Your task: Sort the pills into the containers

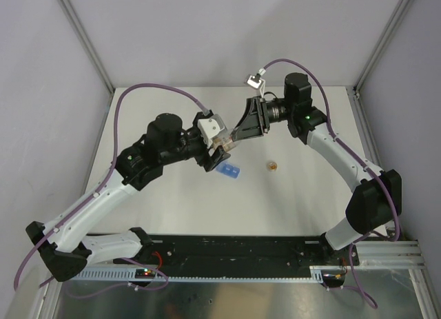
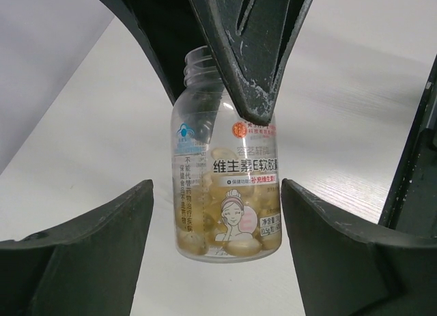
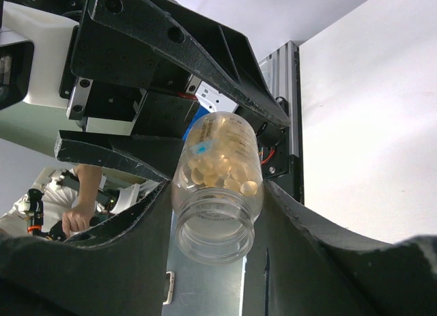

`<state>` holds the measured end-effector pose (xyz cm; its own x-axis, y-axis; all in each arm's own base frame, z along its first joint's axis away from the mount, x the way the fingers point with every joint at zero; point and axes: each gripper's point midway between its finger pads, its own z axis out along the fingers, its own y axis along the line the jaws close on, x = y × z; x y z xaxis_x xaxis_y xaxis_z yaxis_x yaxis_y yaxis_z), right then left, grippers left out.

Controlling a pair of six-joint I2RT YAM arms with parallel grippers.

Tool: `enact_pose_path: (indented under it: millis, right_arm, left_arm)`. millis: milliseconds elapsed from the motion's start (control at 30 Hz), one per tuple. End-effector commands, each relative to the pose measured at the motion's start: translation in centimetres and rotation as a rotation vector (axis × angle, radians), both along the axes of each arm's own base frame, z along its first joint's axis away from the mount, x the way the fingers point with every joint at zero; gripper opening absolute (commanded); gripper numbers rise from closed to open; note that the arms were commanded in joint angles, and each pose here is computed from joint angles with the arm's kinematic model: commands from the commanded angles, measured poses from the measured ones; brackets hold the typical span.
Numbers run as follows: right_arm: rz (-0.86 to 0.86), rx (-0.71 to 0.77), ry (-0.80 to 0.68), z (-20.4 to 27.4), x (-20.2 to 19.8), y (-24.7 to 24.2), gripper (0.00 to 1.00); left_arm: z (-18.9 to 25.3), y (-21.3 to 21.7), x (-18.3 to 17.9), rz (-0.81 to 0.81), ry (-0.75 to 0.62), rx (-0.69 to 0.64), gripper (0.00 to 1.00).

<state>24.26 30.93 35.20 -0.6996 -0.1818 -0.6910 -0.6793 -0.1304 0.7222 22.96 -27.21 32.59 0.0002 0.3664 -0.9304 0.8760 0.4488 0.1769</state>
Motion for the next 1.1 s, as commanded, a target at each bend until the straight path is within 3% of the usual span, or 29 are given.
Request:
enact_pose_path:
  millis: [0,133,333,433,500,567,633,700,833,1067]
  right_arm:
    - [0.024,0.034,-0.055,1.6,-1.1,-0.6,0.0]
    - [0.025,0.034,-0.053,1.7,-1.1,-0.6,0.0]
    - [0.024,0.032,-0.048,1.4,-1.0,-0.6,0.0]
    - [0.02,0.028,-0.045,1.2,-1.0,-0.5,0.01]
    - [0.015,0.025,-0.046,1.1,-1.0,-0.5,0.07]
    - [0.01,0.022,-0.05,1.0,-1.0,-0.5,0.16]
    - [0.003,0.022,-0.064,0.9,-0.9,-0.5,0.27]
    - [-0.007,0.012,-0.058,0.7,-0.9,-0.6,0.45]
    - [-0.036,0.004,-0.073,0.6,-0.6,-0.9,0.68]
    - [-0.117,-0.021,-0.099,0.6,0.9,-2.3,0.84]
  left_arm:
    - [1.3,0.0,0.2,0.006,-0.041,-0.033,0.76]
    - [1.2,-0.1,0.3,0.008,-0.042,-0.03,0.68]
    - [1.1,-0.3,0.3,0.0,-0.041,-0.027,0.47]
    - [1.1,-0.4,0.3,-0.007,-0.039,-0.026,0.29]
    - [0.9,-0.5,0.2,-0.01,-0.036,-0.024,0.11]
    - [0.8,-0.5,0.2,-0.01,-0.034,-0.022,0.03]
    - [0.7,-0.5,0.1,-0.01,-0.031,-0.022,0.01]
    - [0.6,-0.3,0.1,-0.006,-0.03,-0.02,0.0]
    - [0.2,-0.1,0.1,0.0,-0.029,-0.015,0.0]
    - [-0.6,0.3,0.2,0.012,-0.03,-0.015,0.0]
